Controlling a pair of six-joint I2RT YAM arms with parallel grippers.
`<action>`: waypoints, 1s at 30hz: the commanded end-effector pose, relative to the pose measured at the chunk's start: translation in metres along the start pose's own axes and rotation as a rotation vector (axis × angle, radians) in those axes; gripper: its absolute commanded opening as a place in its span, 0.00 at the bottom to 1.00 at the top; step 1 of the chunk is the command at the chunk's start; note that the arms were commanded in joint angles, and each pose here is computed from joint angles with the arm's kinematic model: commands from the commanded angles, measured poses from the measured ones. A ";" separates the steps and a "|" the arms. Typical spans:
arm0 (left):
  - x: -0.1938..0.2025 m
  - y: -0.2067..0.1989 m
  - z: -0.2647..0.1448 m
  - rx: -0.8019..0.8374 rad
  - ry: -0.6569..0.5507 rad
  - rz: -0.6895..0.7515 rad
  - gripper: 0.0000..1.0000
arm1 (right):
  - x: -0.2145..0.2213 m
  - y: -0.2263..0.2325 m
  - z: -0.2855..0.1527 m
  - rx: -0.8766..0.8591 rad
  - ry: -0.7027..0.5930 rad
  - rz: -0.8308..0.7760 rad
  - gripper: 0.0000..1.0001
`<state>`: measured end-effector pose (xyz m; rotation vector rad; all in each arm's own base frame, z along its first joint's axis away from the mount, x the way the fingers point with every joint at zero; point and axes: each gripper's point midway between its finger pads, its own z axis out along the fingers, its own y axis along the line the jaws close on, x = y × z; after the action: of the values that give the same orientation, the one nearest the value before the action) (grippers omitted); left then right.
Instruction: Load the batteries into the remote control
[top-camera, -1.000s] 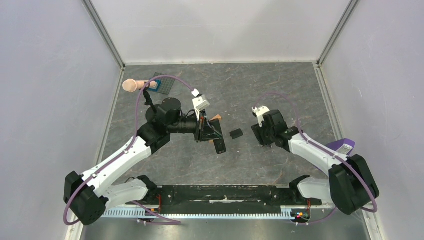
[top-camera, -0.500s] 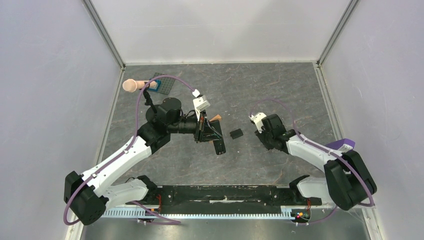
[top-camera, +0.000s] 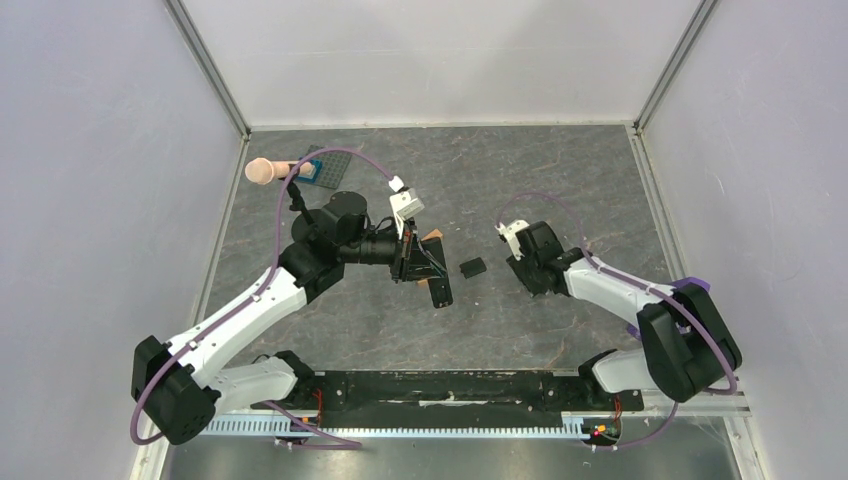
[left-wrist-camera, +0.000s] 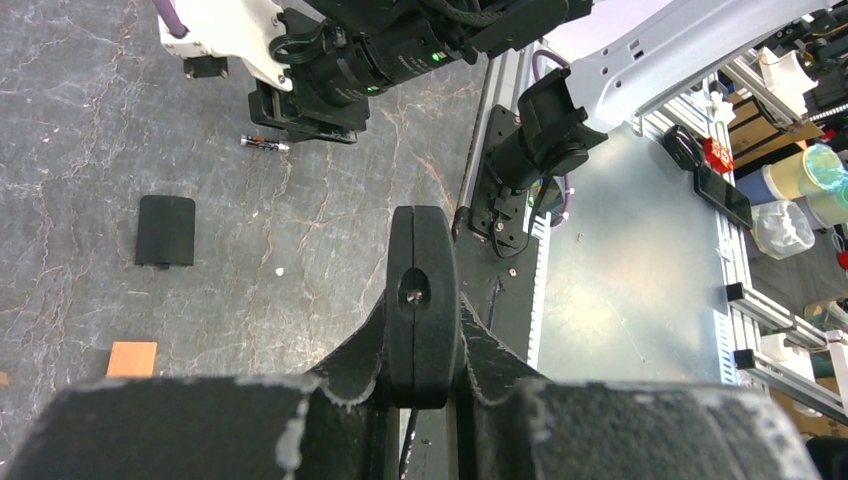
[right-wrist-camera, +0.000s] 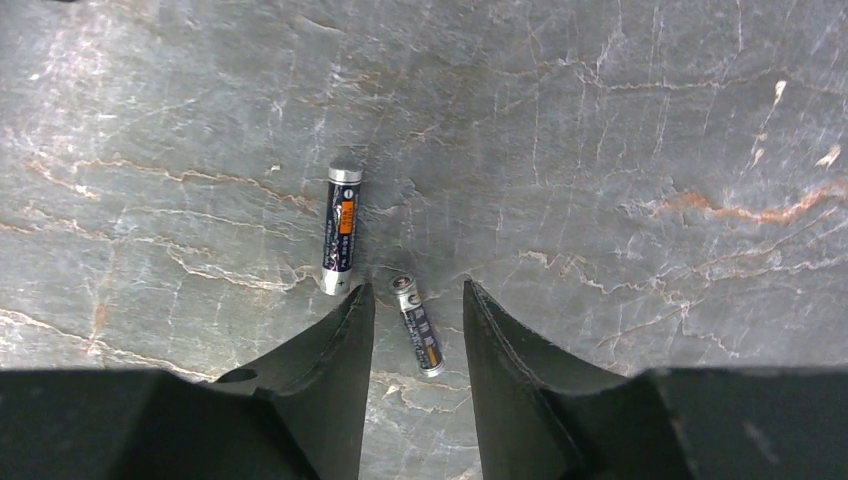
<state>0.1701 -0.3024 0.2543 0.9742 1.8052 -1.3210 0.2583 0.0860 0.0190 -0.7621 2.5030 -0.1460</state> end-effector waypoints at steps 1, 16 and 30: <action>-0.018 -0.003 -0.001 0.003 -0.028 0.086 0.02 | 0.008 -0.009 0.003 0.055 0.090 0.088 0.41; -0.018 -0.005 -0.006 -0.005 0.013 0.099 0.02 | 0.032 0.015 0.008 -0.119 0.225 0.082 0.32; -0.018 -0.011 -0.006 0.028 0.021 0.100 0.02 | 0.032 0.021 0.011 -0.176 0.248 0.188 0.04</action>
<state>0.1693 -0.2993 0.2577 1.0326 1.8215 -1.2834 0.2555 0.0919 0.0128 -0.6342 2.7052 0.0372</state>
